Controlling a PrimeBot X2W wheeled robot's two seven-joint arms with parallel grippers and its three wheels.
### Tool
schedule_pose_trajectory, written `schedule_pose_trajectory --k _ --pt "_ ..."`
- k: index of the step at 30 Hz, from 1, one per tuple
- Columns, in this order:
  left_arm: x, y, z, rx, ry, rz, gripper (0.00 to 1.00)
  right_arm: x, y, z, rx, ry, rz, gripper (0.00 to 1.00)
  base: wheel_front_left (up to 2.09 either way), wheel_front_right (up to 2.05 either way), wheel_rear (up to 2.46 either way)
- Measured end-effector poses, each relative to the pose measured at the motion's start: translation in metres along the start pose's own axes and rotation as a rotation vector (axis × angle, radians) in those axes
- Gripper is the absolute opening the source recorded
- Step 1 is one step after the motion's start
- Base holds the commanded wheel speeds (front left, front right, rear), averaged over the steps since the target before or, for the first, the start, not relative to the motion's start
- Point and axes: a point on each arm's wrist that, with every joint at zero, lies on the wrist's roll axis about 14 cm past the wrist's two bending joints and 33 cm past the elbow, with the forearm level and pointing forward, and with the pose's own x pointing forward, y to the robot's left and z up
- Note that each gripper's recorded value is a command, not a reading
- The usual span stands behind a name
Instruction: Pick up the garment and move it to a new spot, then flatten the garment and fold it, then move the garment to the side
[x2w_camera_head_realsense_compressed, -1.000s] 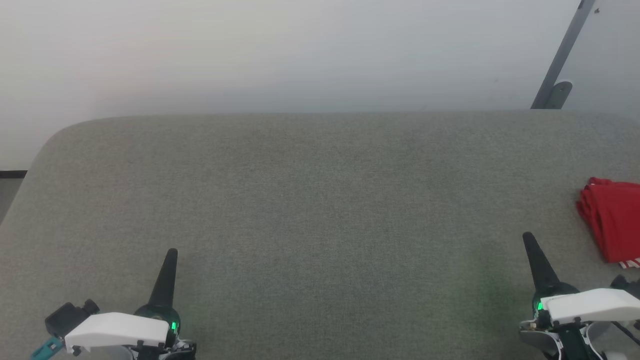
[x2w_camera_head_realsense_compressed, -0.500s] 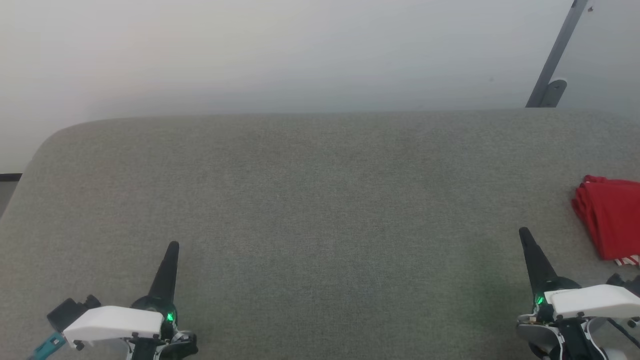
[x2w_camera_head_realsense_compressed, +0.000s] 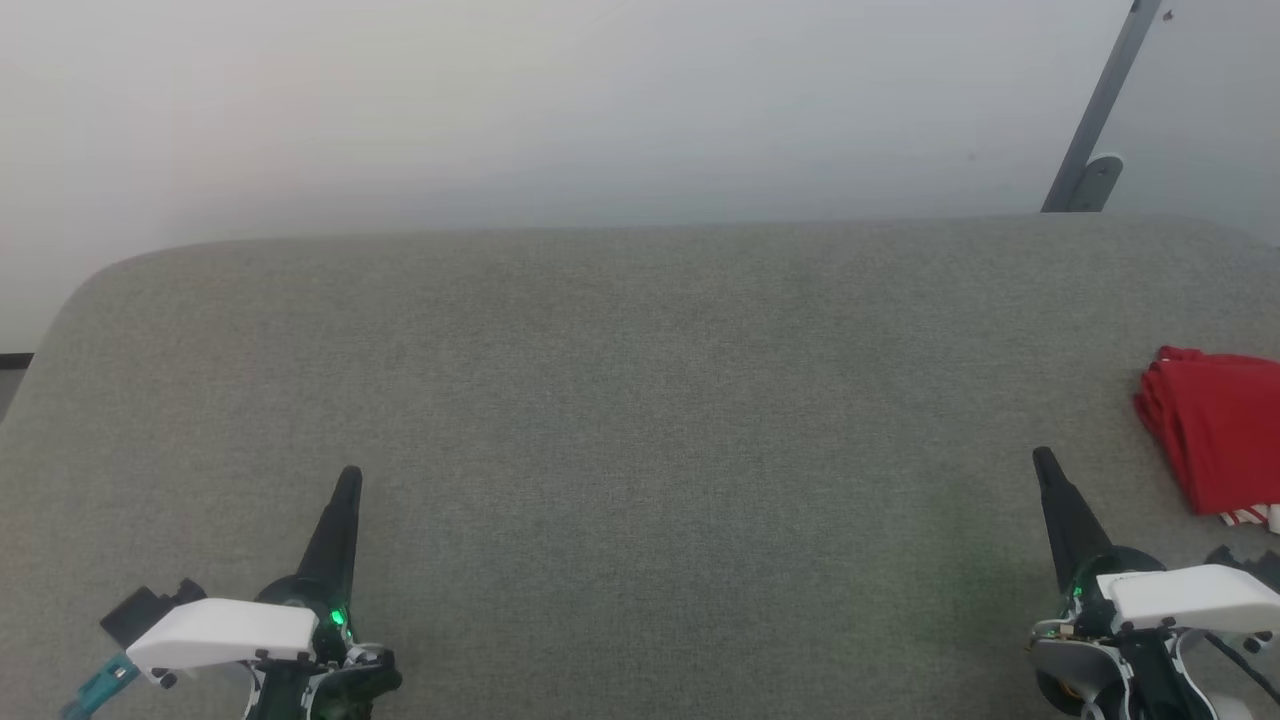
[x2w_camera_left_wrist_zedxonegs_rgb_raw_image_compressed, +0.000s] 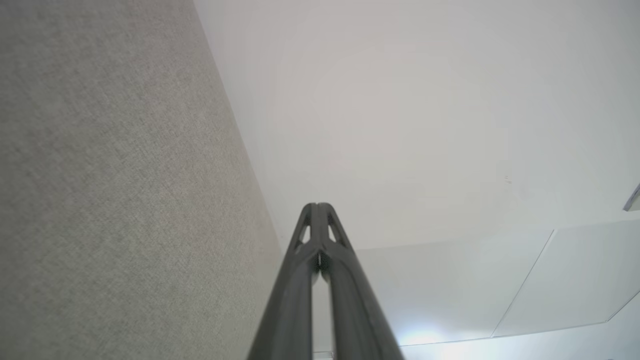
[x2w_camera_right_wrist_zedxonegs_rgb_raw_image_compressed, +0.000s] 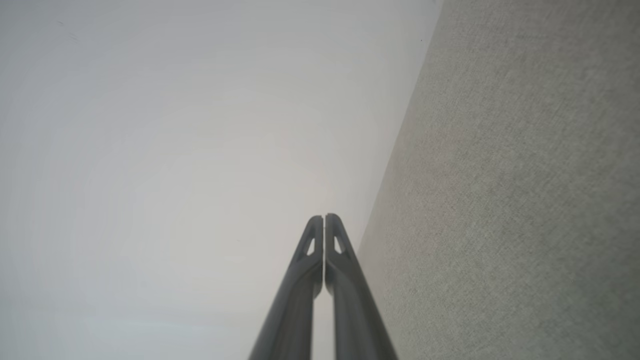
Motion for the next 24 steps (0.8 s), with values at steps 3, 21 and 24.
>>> schedule_pose_trajectory --k 3,21,24 --pt "0.0011 -0.0009 -0.0013 -0.026 0.005 -0.003 0.0 0.0002 0.0008 0.0006 0.021 -0.002 0.003 0.0 0.0 0.0 0.0" --pt "0.0075 -0.0068 -0.0064 -0.11 0.025 -0.022 0.0 0.001 0.0048 0.0021 0.11 -0.005 0.02 0.0 0.0 0.0 0.0" --pt "0.0075 -0.0068 -0.0062 -0.11 0.024 -0.022 0.0 0.0011 0.0049 0.0021 0.11 -0.005 0.02 0.0 0.0 0.0 0.0"
